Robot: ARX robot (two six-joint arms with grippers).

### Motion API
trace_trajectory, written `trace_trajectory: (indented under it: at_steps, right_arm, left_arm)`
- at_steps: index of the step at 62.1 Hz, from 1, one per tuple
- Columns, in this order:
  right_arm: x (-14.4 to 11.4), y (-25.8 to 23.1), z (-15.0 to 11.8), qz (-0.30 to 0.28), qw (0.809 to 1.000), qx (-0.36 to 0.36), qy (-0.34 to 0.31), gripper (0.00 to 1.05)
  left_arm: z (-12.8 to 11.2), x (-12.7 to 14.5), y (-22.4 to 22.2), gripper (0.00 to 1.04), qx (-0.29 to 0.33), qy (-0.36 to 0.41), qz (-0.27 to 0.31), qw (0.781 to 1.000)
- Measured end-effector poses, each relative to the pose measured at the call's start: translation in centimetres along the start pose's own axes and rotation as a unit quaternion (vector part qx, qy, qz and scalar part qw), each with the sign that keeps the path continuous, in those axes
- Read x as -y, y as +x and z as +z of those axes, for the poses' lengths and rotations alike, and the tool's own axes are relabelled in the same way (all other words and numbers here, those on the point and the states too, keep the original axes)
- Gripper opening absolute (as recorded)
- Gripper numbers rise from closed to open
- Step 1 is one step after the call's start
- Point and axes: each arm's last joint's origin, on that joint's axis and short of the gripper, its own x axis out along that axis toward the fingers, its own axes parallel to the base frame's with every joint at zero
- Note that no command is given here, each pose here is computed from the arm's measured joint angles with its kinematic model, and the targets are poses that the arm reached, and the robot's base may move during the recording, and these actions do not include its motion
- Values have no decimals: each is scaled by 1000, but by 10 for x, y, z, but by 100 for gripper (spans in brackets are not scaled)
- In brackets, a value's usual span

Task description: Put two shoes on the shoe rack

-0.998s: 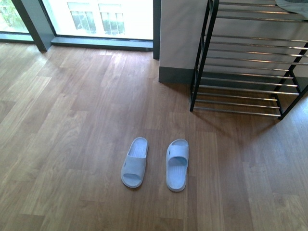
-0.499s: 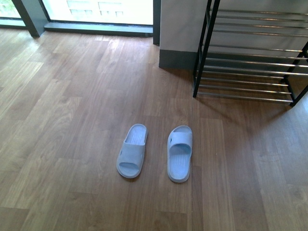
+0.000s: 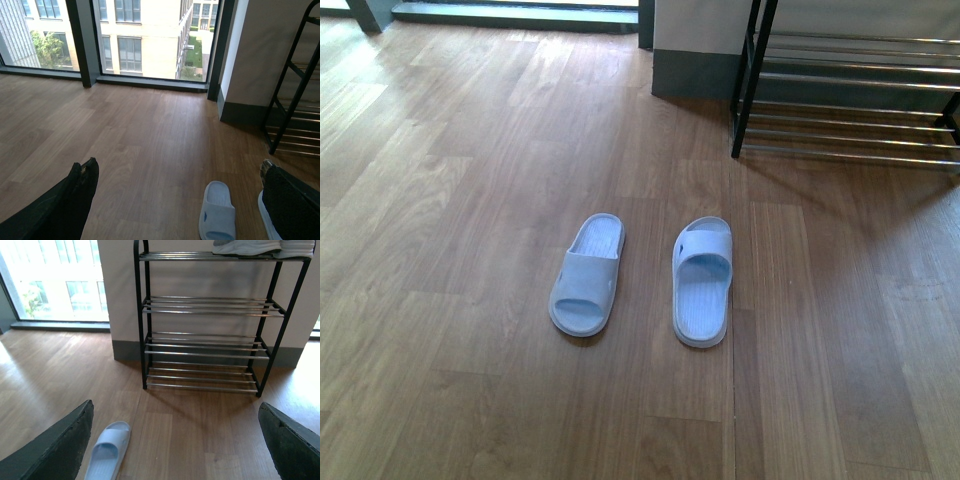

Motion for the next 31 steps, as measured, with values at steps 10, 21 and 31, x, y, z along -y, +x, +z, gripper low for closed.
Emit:
trace_trajectory:
  at_steps: [10,21,31]
  right_arm:
    - [0,0,0,0,1000,0,0,96]
    - [0,0,0,0,1000,0,0,96]
    - [0,0,0,0,1000,0,0,96]
  left_arm:
    - [0,0,0,95,0,0,0,1000]
    - [0,0,0,95,0,0,0,1000]
    - [0,0,0,95,0,0,0,1000]
